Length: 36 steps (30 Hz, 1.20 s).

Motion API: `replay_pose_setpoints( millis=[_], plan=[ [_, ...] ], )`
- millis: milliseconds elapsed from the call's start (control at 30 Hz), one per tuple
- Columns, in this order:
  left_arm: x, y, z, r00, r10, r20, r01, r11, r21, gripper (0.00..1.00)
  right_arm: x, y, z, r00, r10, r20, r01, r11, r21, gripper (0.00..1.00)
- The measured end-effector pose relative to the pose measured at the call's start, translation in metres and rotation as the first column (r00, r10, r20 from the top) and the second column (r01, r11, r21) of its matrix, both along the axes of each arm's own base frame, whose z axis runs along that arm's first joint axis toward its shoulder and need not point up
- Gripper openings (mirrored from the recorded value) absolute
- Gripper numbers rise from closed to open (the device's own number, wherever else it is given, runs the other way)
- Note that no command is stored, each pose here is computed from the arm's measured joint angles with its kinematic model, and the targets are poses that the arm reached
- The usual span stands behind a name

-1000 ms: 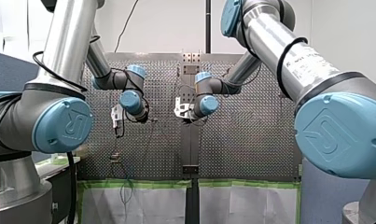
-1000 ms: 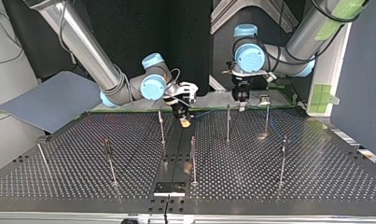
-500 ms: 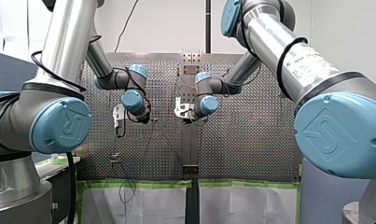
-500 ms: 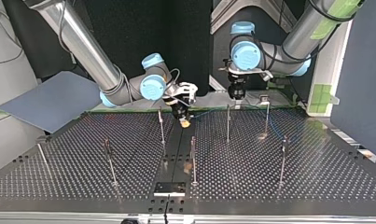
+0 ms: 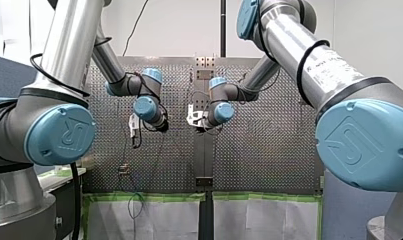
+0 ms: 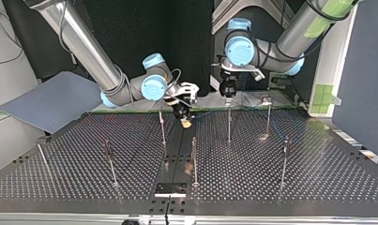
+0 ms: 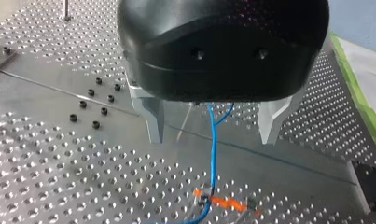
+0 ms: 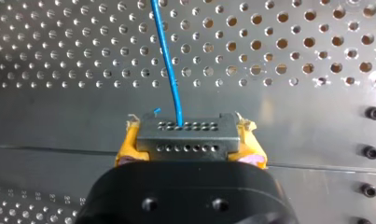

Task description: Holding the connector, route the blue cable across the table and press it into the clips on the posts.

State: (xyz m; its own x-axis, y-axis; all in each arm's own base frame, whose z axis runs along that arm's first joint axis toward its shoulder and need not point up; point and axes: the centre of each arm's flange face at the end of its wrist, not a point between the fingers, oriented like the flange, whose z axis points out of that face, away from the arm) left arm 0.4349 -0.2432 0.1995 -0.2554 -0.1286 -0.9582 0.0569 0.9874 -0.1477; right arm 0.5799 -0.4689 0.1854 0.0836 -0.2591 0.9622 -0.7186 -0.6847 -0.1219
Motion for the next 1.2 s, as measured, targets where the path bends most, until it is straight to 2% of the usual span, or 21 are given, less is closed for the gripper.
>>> replay_pose_setpoints(
  millis=[167,300,467,567,700,800,833,967,1067,1200],
  plan=[
    [-0.005,-0.007,0.0,0.9999,-0.01,-0.003,0.01,0.9999,0.0,1.0,-0.001,-0.001,0.0,1.0,-0.003,0.002,0.003,1.0,0.0,0.0],
    [-0.007,-0.012,0.001,1.0,-0.003,0.008,0.003,1.0,0.001,1.0,-0.003,-0.004,0.0,1.0,-0.008,0.004,0.008,1.0,0.001,0.0],
    [0.0,-0.017,0.0,0.9996,0.026,0.011,-0.026,0.9997,0.005,1.0,-0.005,-0.007,0.0,0.9999,-0.014,0.005,0.014,0.9999,0.001,0.0],
    [0.005,-0.013,-0.002,0.9981,0.061,0.006,-0.061,0.9981,0.004,1.0,-0.005,-0.006,0.0,0.9999,-0.012,0.004,0.012,0.9999,0.0,0.0],
    [0.009,0.002,-0.004,0.9923,0.123,-0.018,-0.122,0.992,0.034,1.0,-0.003,-0.005,0.0,1.0,-0.008,0.002,0.008,1.0,-0.002,0.0],
    [0.012,0.02,-0.005,0.9831,0.179,-0.04,-0.175,0.9813,0.08,1.0,-0.002,-0.003,0.0,1.0,-0.004,0.002,0.004,1.0,-0.003,0.0],
    [0.014,0.027,-0.005,0.9786,0.201,-0.043,-0.196,0.9757,0.097,1.0,-0.001,-0.003,0.0,1.0,-0.004,0.001,0.004,1.0,-0.003,0.0],
    [0.02,0.041,-0.005,0.9664,0.256,-0.026,-0.251,0.9606,0.119,1.0,0.0,-0.001,0.0,1.0,-0.001,0.0,0.001,1.0,-0.004,0.0],
    [0.027,0.044,-0.003,0.9647,0.263,-0.002,-0.262,0.959,0.109,1.0,0.001,0.001,0.0,1.0,0.002,0.0,-0.002,1.0,-0.004,0.0],
    [0.036,0.043,-0.003,0.97,0.243,0.004,-0.242,0.9653,0.098,1.0,0.003,0.002,0.0,1.0,0.007,-0.001,-0.007,1.0,-0.005,0.0]
  ],
)
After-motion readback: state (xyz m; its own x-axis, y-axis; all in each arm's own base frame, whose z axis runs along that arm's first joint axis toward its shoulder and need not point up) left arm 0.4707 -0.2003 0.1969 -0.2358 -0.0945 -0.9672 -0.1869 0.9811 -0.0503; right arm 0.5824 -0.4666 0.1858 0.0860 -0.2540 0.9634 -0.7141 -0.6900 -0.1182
